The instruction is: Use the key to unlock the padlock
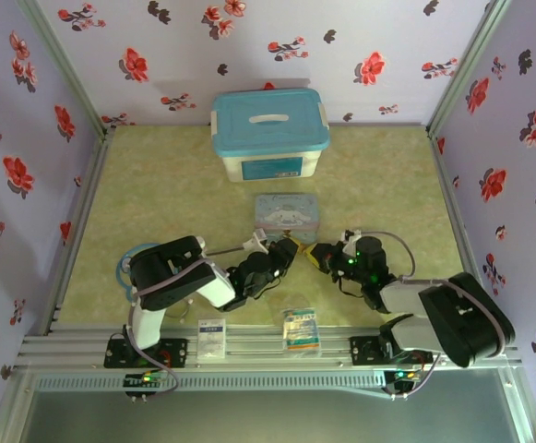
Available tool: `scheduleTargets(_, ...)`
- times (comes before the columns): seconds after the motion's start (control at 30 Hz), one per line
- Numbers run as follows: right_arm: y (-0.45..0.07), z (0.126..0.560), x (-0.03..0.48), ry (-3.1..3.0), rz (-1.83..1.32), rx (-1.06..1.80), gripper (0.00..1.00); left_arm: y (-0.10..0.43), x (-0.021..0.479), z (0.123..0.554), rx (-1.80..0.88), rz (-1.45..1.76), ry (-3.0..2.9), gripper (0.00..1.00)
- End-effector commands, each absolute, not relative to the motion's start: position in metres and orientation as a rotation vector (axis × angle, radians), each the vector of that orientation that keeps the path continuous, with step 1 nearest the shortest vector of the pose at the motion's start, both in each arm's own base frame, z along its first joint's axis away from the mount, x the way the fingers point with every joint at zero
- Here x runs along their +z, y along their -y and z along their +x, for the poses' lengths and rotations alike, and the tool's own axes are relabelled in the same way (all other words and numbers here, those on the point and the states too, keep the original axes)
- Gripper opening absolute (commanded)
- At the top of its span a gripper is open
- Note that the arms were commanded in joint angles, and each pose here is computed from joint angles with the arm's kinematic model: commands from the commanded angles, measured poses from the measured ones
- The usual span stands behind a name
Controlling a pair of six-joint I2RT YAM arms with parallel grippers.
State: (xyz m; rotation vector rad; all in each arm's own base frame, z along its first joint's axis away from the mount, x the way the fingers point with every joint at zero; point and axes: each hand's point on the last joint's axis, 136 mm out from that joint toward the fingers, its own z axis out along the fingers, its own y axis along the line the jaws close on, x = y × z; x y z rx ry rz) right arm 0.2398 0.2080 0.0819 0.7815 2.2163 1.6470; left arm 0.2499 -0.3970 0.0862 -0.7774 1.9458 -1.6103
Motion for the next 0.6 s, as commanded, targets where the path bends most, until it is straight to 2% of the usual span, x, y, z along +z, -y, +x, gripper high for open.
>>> scheduleTargets(0.0,-0.211,0.254,0.118,-2.035,0.837,1.814,0.0,0.427,0.11,0.23,-1.803,-0.691,-1.946,0.0)
scheduleTargets(0.57,-0.179,0.246,0.1,-1.907,1.23,1.733,0.0,0.421,0.084,0.229,-1.712,-0.659,-1.997,0.02)
